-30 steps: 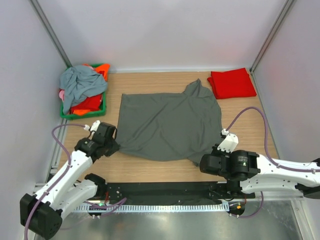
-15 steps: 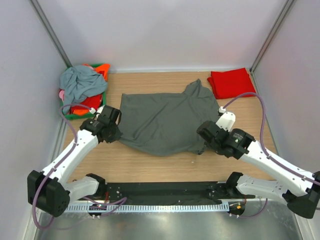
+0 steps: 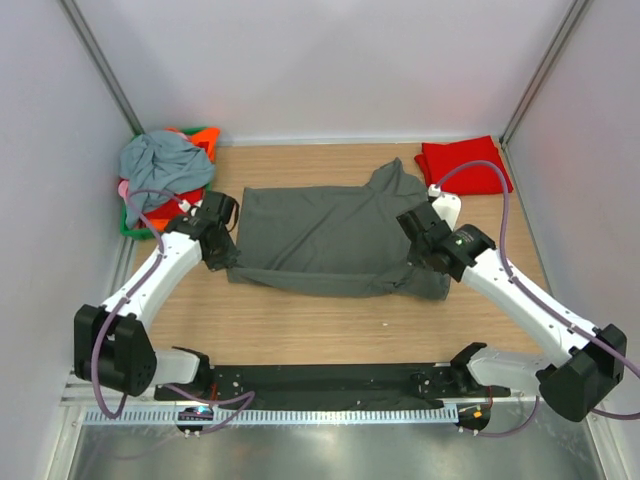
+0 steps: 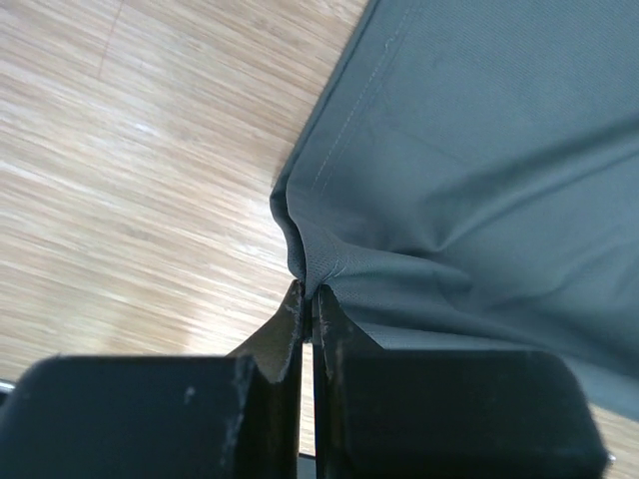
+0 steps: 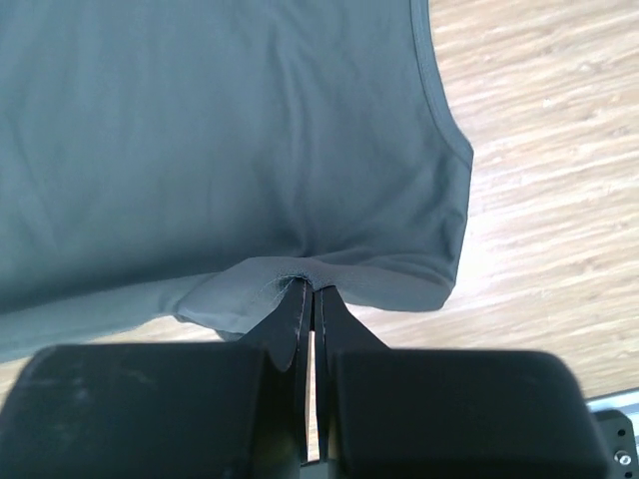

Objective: Fold and stack the t-shirts
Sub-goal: Fold the tshirt

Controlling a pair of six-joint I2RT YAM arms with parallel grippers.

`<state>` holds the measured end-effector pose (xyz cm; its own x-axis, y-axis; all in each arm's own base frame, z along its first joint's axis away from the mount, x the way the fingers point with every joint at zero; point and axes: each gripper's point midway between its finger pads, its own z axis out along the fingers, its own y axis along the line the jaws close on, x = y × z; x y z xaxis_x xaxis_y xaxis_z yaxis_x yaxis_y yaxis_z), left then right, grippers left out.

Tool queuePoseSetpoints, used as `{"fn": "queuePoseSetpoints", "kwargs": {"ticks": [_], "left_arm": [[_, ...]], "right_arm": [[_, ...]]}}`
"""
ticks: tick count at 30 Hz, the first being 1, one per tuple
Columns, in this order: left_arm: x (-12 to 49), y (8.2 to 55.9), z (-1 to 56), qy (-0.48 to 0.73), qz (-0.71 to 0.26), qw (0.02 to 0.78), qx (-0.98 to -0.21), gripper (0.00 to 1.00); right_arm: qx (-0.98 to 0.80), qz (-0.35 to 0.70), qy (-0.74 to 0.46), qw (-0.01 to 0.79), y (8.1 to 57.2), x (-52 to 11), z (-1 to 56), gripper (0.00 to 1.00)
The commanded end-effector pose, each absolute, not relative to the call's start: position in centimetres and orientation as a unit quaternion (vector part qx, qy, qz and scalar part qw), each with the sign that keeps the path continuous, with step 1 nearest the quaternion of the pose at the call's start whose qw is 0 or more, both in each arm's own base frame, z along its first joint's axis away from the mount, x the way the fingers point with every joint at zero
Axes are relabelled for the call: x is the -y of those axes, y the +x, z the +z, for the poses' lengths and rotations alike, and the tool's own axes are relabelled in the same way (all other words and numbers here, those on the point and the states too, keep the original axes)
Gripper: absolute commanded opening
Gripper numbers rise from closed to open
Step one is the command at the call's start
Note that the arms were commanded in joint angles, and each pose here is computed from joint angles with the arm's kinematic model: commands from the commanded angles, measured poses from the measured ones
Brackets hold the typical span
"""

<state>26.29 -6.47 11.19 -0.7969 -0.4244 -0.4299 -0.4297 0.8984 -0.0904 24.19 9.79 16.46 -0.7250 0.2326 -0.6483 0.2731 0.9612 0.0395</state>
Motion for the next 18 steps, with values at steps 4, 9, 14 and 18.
{"fn": "queuePoseSetpoints", "kwargs": {"ticks": [4,9,14,18], "left_arm": [[6.4,29.0,11.9,-0.213,-0.002,0.236,-0.948,0.0],[6.4,30.4,11.9,-0.212,-0.002,0.235,-0.949,0.0],[6.5,31.7,10.9,-0.205,0.008,0.22,-0.954,0.0],[6.6,32.5,9.7,-0.198,0.015,0.206,-0.958,0.0]], "right_arm": [[-0.921,-0.014,0.106,0.375,27.9,-10.7,19.6,0.01],[-0.922,-0.033,0.102,0.371,29.4,-10.3,19.8,0.01],[-0.923,-0.056,0.104,0.367,30.9,-9.6,19.6,0.01],[-0.923,-0.07,0.107,0.364,32.0,-8.8,19.4,0.01]]}}
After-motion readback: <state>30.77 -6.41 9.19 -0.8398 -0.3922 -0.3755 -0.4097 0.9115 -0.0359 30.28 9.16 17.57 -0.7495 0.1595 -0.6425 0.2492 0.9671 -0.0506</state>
